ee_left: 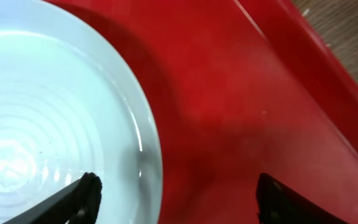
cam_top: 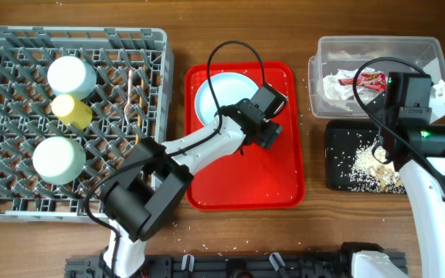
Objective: Sort waste into correct bins and load items into the dishwasher rack
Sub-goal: 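Reach the left gripper to the light-blue plate on the red tray, then grasp the light-blue plate and lift it into the dish rack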
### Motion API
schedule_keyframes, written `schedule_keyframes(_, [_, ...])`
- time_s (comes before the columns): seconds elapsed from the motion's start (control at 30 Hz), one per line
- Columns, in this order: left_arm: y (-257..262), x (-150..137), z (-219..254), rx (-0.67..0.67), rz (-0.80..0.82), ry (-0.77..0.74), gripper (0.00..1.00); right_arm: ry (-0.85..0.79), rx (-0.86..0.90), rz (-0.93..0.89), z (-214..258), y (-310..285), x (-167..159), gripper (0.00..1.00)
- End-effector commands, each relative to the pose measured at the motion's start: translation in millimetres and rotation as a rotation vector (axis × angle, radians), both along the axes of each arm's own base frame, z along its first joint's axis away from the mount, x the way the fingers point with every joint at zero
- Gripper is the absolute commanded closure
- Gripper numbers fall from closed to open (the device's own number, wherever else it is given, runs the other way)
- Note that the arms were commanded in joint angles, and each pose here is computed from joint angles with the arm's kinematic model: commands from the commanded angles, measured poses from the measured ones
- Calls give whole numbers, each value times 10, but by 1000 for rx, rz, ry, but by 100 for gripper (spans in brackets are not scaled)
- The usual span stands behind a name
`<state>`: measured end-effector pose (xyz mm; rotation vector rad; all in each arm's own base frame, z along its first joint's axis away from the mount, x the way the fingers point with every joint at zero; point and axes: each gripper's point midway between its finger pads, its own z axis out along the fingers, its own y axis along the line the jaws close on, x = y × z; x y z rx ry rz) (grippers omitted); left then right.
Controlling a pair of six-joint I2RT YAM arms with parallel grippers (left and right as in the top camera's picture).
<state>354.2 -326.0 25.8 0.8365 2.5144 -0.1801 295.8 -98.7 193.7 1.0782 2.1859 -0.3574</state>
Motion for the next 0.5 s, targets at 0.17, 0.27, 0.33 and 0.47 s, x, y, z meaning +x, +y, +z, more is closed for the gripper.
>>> schedule_keyframes(0.17, [93, 13, -201, 50, 39, 21, 79, 5, -17, -6, 13, -30, -5, 0])
schedule_keyframes(0.27, [93, 13, -195, 49, 39, 20, 96, 5, -17, -6, 13, -30, -5, 0])
schedule_keyframes(0.33, [92, 14, -77, 17, 85, 22, 96, 5, -17, -6, 13, -30, -5, 0])
schedule_keyframes(0.47, [127, -12, 597, -115, 203, -6, 96, 5, -17, -6, 13, -30, -5, 0])
